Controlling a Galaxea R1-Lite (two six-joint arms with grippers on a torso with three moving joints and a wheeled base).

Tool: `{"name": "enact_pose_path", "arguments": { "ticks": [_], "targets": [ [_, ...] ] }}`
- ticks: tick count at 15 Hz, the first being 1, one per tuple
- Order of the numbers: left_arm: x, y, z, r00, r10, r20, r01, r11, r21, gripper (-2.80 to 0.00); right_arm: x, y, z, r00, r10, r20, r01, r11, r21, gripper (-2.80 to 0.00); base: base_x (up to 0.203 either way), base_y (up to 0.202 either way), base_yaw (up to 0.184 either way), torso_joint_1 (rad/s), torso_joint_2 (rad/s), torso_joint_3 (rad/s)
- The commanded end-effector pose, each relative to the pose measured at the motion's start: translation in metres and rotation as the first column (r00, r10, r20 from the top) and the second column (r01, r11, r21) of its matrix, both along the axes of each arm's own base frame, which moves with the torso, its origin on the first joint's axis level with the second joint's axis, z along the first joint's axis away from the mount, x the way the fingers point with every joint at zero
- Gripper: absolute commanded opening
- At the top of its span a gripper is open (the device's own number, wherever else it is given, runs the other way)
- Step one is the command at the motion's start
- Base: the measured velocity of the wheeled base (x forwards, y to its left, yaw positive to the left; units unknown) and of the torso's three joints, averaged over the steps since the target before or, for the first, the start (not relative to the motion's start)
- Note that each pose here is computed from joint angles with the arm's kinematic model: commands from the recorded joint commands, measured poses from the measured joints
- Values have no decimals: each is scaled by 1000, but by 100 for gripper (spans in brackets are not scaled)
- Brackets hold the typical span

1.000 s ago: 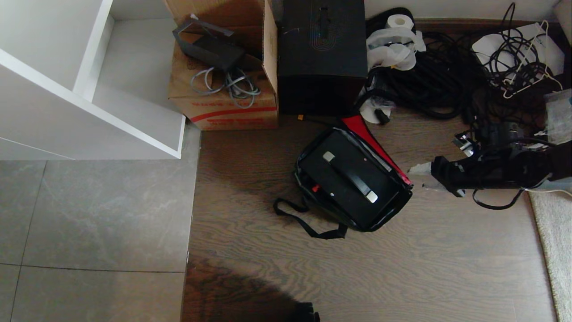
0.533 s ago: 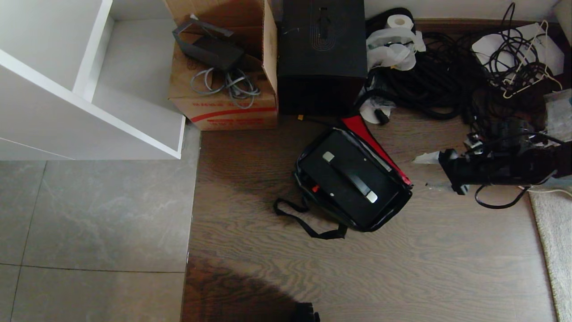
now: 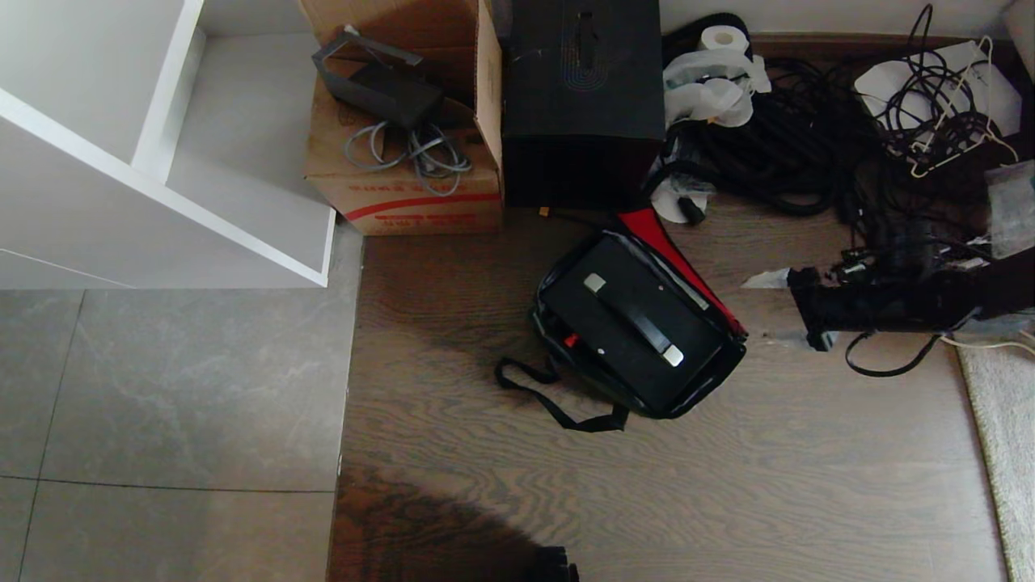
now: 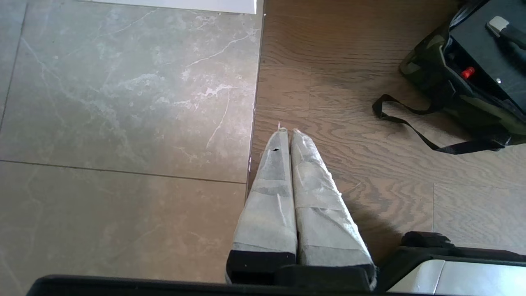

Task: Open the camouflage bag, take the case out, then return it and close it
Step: Close the top of the storage box

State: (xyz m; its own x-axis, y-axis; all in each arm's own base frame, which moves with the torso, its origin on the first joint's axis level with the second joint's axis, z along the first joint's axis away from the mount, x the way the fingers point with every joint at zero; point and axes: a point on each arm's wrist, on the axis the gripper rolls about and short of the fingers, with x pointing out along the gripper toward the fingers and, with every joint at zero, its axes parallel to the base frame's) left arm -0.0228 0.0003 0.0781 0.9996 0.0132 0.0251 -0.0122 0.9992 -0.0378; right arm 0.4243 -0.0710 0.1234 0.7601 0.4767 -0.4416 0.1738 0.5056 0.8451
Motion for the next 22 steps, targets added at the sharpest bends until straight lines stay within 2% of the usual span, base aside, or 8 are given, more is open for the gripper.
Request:
{"name": "enact_pose_path", "arguments": {
  "ticks": [1, 3, 7, 16, 18, 19, 20, 22],
  "targets": [
    [1, 0, -3, 1000, 1, -8, -1, 1000, -2, -280, 11, -2, -20, 998, -16, -56, 18, 999, 38, 0, 0, 0, 0, 0, 0, 0],
    [1, 0, -3, 1000, 1, -8, -1, 1000, -2, -280, 21, -4, -36, 989, -56, -139, 71, 992, 102, 0, 0, 0, 0, 0, 0, 0],
    [1, 0, -3, 1000, 1, -8, -1, 1000, -1, -280, 34, -5, -49, 977, -110, -182, 132, 985, 111, 0, 0, 0, 0, 0, 0, 0],
    [1, 0, -3, 1000, 1, -8, -1, 1000, -2, -280, 67, 6, -54, 975, -158, -155, 188, 960, 209, 0, 0, 0, 0, 0, 0, 0],
    [1, 0, -3, 1000, 1, -8, -1, 1000, -2, -280, 77, 6, -48, 975, -179, -134, 208, 947, 246, 0, 0, 0, 0, 0, 0, 0],
    [1, 0, -3, 1000, 1, -8, -1, 1000, -2, -280, 84, 6, -47, 976, -195, -94, 212, 946, 244, 0, 0, 0, 0, 0, 0, 0],
    [1, 0, -3, 1000, 1, -8, -1, 1000, -2, -280, 86, 8, -47, 977, -198, -78, 211, 948, 239, -280, 0, 0, 0, 0, 0, 0],
    [1, 0, -3, 1000, 1, -8, -1, 1000, -1, -280, 89, 10, -43, 979, -196, -47, 202, 951, 233, -280, 0, 0, 0, 0, 0, 0]
  ]
}}
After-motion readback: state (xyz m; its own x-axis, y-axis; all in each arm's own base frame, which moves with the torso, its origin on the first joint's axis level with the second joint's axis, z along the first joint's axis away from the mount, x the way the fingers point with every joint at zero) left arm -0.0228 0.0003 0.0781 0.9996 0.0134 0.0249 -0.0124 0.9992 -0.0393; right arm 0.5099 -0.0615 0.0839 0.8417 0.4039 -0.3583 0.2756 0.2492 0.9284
